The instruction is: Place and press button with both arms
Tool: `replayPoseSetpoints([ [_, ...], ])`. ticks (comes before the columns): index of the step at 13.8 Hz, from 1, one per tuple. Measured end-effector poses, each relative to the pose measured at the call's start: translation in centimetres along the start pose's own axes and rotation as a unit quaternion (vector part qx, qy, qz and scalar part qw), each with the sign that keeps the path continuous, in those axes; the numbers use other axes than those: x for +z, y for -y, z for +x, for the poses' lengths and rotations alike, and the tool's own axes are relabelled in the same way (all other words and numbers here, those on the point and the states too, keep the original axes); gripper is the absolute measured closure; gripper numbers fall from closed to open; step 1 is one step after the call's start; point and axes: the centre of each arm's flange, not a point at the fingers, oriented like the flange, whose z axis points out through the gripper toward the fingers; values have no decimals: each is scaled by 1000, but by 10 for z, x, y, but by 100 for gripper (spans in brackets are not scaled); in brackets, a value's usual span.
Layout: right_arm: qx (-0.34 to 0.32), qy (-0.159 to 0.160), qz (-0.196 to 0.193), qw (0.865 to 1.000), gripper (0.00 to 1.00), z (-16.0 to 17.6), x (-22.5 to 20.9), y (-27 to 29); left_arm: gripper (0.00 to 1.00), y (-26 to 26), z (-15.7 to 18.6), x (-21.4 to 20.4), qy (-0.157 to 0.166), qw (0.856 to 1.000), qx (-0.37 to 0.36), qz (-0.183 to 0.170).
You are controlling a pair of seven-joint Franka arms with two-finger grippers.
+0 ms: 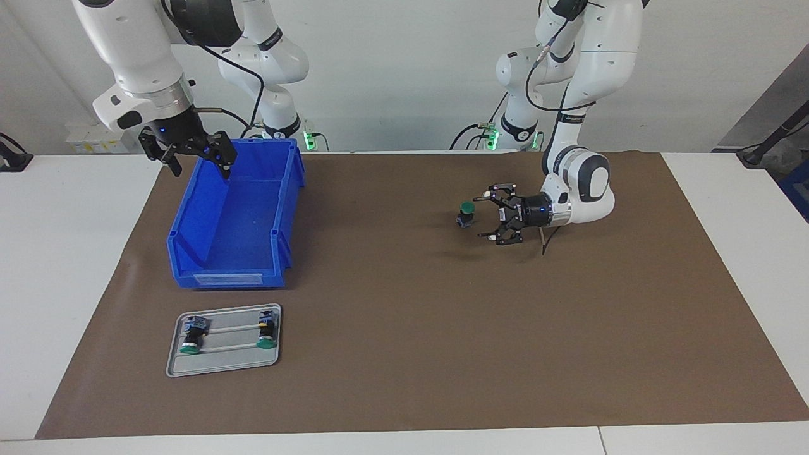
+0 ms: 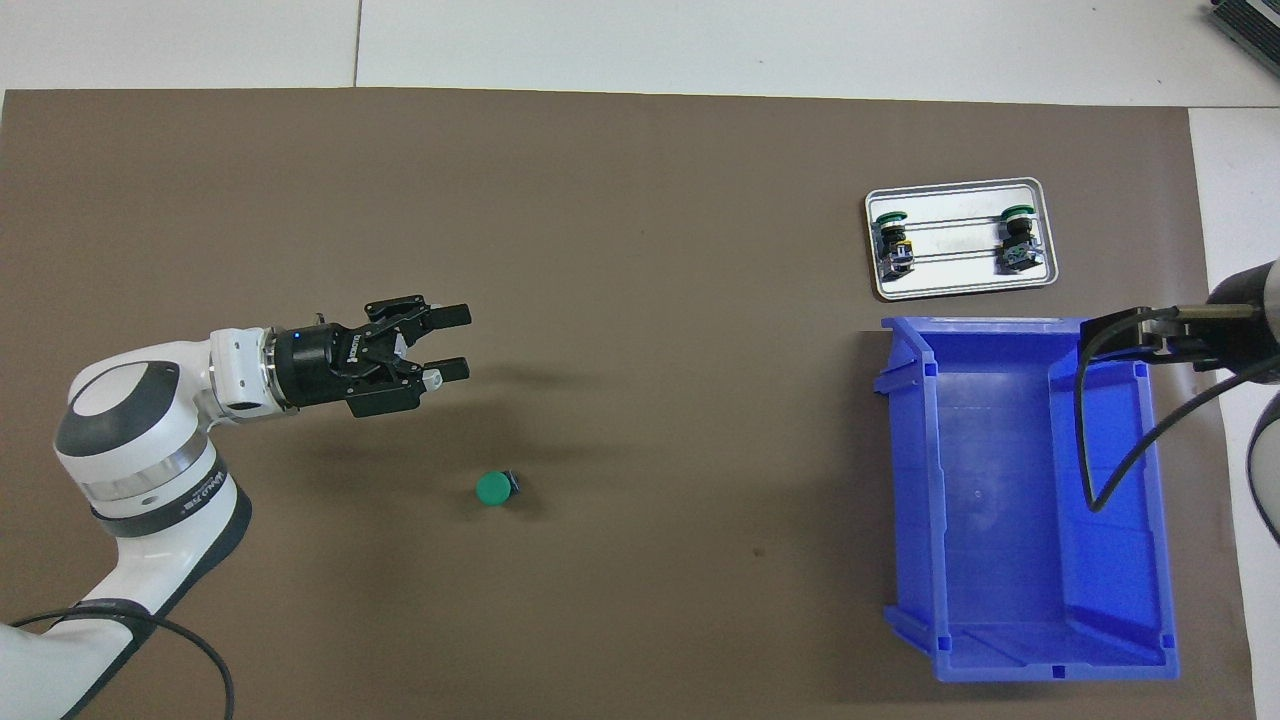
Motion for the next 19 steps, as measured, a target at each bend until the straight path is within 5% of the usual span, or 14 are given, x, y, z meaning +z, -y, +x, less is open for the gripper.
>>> replayPoseSetpoints([
  [2, 0, 0, 0, 1000, 0, 0, 0, 0, 11, -27, 42, 5, 111, 992, -33, 54],
  [5, 0, 0, 0, 1000, 0, 0, 0, 0, 12, -78, 107, 32, 254, 953, -75, 151],
  [8, 0, 0, 0, 1000, 0, 0, 0, 0, 15, -109, 103, 89, 377, 873, -130, 281],
  [9, 0, 0, 0, 1000, 0, 0, 0, 0, 25, -118, 90, 113, 413, 838, -137, 330],
  [11, 0, 0, 0, 1000, 0, 0, 0, 0, 52, -137, 65, 155, 435, 787, -165, 405],
  [15, -3, 0, 0, 1000, 0, 0, 0, 3, 98, -137, 5, 155, 455, 735, -225, 449],
  [19, -4, 0, 0, 1000, 0, 0, 0, 4, 99, -134, -19, 127, 454, 716, -255, 465],
])
